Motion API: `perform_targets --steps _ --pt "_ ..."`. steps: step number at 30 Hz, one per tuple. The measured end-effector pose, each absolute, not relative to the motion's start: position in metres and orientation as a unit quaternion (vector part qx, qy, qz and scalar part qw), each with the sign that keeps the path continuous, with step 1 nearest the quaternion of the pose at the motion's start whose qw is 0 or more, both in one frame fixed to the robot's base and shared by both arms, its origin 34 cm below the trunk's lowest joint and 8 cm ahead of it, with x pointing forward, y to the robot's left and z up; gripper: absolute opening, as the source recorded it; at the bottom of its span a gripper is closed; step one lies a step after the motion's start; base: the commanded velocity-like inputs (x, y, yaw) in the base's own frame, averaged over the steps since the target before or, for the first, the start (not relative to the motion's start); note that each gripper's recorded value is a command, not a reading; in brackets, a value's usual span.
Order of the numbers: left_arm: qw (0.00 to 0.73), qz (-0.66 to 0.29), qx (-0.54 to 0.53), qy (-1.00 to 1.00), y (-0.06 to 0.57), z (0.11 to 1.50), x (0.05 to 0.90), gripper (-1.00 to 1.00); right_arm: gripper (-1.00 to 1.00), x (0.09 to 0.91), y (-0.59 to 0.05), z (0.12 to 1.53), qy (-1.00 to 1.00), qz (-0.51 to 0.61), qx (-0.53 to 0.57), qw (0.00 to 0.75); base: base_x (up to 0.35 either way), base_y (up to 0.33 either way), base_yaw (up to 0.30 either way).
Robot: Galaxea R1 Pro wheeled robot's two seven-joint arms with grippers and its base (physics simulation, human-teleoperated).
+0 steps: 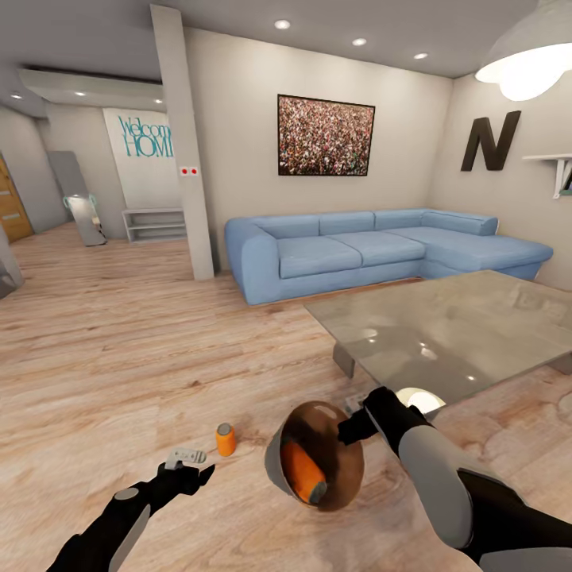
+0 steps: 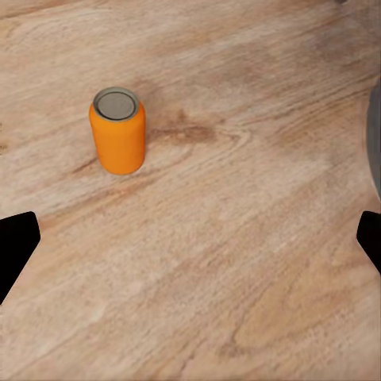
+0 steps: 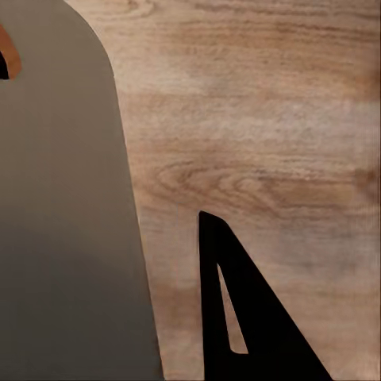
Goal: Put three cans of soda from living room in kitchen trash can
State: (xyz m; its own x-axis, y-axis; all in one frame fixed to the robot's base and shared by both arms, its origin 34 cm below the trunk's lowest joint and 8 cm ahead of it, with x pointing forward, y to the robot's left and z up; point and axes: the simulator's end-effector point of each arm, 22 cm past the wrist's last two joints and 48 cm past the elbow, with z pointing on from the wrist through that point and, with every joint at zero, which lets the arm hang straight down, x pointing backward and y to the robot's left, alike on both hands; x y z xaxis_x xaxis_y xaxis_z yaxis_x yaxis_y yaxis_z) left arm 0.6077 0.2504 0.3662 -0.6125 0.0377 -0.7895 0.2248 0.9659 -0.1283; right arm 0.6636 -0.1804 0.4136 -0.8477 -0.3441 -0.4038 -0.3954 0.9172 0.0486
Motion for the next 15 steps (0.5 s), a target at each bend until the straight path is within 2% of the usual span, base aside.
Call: perform_targets --steps 3,6,15 --pt "0.433 -0.108 0.074 0.892 0.2501 0.3654 0.607 1.0 -1.0 0.6641 -0.1694 0.417 0.961 0.099 -0.163 0.202 0.0 0.124 0.0" --pt "0.432 -0.108 0.074 0.892 0.2498 0.3646 0.6065 1.0 -1.0 0.664 -0.1751 0.415 0.96 0.08 -0.18 0.2 0.0 0.197 0.0" --pt "0.431 -0.107 0.074 0.893 0.2501 0.3635 0.6058 1.0 -1.0 0.6637 -0.1728 0.4154 0.96 0.087 -0.175 0.201 0.0 0.261 0.0"
